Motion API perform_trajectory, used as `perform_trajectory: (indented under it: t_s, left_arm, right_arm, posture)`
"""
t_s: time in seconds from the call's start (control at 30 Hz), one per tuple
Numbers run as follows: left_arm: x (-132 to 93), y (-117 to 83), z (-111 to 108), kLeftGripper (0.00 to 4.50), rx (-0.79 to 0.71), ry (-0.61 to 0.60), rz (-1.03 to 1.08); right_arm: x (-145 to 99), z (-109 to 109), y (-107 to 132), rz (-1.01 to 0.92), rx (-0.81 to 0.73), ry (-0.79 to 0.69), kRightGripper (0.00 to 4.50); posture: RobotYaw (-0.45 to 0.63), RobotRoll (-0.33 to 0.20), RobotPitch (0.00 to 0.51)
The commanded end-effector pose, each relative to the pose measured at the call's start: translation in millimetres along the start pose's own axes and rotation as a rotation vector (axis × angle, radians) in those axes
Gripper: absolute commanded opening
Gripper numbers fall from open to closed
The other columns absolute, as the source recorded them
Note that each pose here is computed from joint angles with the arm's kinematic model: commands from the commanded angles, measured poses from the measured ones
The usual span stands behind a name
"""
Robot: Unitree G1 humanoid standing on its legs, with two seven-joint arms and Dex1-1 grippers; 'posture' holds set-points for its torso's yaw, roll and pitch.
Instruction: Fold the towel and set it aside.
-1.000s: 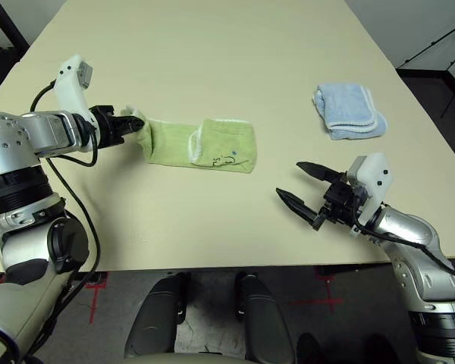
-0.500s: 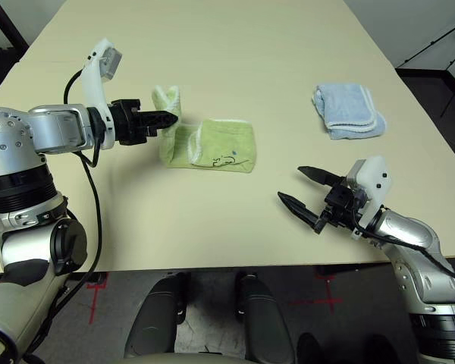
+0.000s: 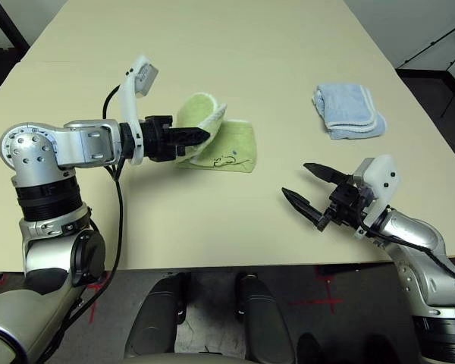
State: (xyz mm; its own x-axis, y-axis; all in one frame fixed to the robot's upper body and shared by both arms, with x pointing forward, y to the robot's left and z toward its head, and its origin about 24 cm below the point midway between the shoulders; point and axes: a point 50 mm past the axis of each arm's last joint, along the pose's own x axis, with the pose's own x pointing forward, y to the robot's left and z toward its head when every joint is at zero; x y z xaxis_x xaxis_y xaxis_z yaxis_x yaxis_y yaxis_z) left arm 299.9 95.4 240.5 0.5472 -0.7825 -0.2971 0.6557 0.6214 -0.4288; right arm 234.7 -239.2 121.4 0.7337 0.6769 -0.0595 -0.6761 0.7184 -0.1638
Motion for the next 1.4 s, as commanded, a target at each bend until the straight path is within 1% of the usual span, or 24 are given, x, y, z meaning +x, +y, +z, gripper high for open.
perform_trajectory:
  t_s: [0.03, 0.2, 0.4, 0.6, 0.67, 0.9, 1.07, 1.2, 1.23, 1.4]
  left_arm:
    - [8, -5, -2, 0.02, 0.002, 0.038, -0.006]
    - [18, -10, -2, 0.02, -0.023, 0.036, 0.000]
    - [28, -8, -5, 0.02, -0.062, 0.045, 0.046]
    - [37, -12, -8, 0.02, -0.068, 0.058, 0.041]
    - [40, -12, -9, 0.02, -0.095, 0.057, 0.031]
    - [44, -16, -10, 0.02, -0.105, 0.061, 0.002]
    - [49, -19, -19, 0.02, -0.101, 0.095, -0.012]
    - [52, -20, -22, 0.02, -0.106, 0.107, -0.022]
    - [53, -19, -23, 0.02, -0.109, 0.112, -0.021]
    - [55, -15, -28, 0.02, -0.112, 0.133, 0.006]
  right_arm:
    - [0, 0, 4, 0.007, -0.010, -0.002, 4.50]
    - [-1, -1, 5, 0.000, -0.007, -0.003, 4.50]
    - [-2, -1, 8, -0.007, -0.002, -0.005, 4.50]
    - [-5, -1, 9, -0.021, -0.002, -0.003, 4.50]
    - [-6, -1, 9, -0.025, -0.003, -0.002, 4.50]
    - [-9, -1, 10, -0.036, -0.003, 0.002, 4.50]
    - [-8, 0, 11, -0.041, -0.003, 0.002, 4.50]
    - [-9, 0, 11, -0.042, -0.002, 0.006, 4.50]
    - [-10, 0, 11, -0.044, -0.003, 0.010, 4.50]
    - [-12, 1, 11, -0.050, -0.004, 0.016, 4.50]
  posture:
    - [0.10, 0.000, 0.195]
    - [0.08, 0.000, 0.196]
    - [0.06, 0.000, 0.199]
    - [0.05, 0.000, 0.200]
    - [0.03, 0.000, 0.202]
    - [0.02, 0.000, 0.206]
    - [0.02, 0.000, 0.208]
    - [0.01, 0.000, 0.213]
    - [0.00, 0.000, 0.220]
    - [0.00, 0.000, 0.222]
